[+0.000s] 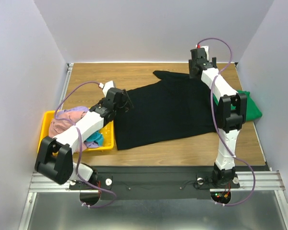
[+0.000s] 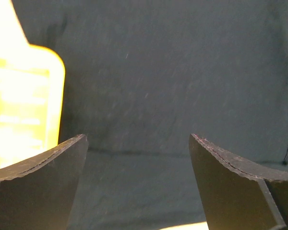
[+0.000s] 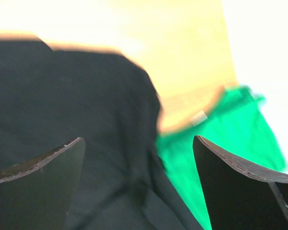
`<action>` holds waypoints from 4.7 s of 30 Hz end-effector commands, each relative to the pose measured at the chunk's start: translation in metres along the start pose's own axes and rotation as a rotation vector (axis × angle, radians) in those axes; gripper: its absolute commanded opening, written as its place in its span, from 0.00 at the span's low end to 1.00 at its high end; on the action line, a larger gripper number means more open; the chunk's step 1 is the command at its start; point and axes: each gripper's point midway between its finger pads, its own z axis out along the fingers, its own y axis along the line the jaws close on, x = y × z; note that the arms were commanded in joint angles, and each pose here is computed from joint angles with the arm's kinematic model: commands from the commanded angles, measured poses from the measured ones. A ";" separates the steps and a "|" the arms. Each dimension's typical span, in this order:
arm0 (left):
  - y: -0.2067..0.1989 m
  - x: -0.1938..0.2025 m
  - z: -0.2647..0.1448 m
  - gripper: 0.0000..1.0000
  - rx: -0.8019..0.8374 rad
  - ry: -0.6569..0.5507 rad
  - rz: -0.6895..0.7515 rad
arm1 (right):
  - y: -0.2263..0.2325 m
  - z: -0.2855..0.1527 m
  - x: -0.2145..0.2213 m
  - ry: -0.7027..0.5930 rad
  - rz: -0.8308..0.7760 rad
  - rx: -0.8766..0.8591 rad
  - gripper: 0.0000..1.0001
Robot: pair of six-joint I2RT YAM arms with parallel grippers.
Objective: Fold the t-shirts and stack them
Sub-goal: Fold the tshirt
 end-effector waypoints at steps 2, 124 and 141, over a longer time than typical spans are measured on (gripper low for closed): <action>-0.022 -0.058 0.010 0.99 0.012 -0.121 0.011 | 0.054 0.014 -0.039 -0.085 0.100 -0.232 1.00; 0.004 -0.126 0.290 0.57 -0.200 0.011 0.044 | 0.188 0.149 -0.049 -0.371 0.130 -0.495 0.20; -0.012 -0.136 0.268 0.00 -0.161 -0.024 0.081 | 0.178 0.142 -0.058 -0.392 0.122 -0.478 0.02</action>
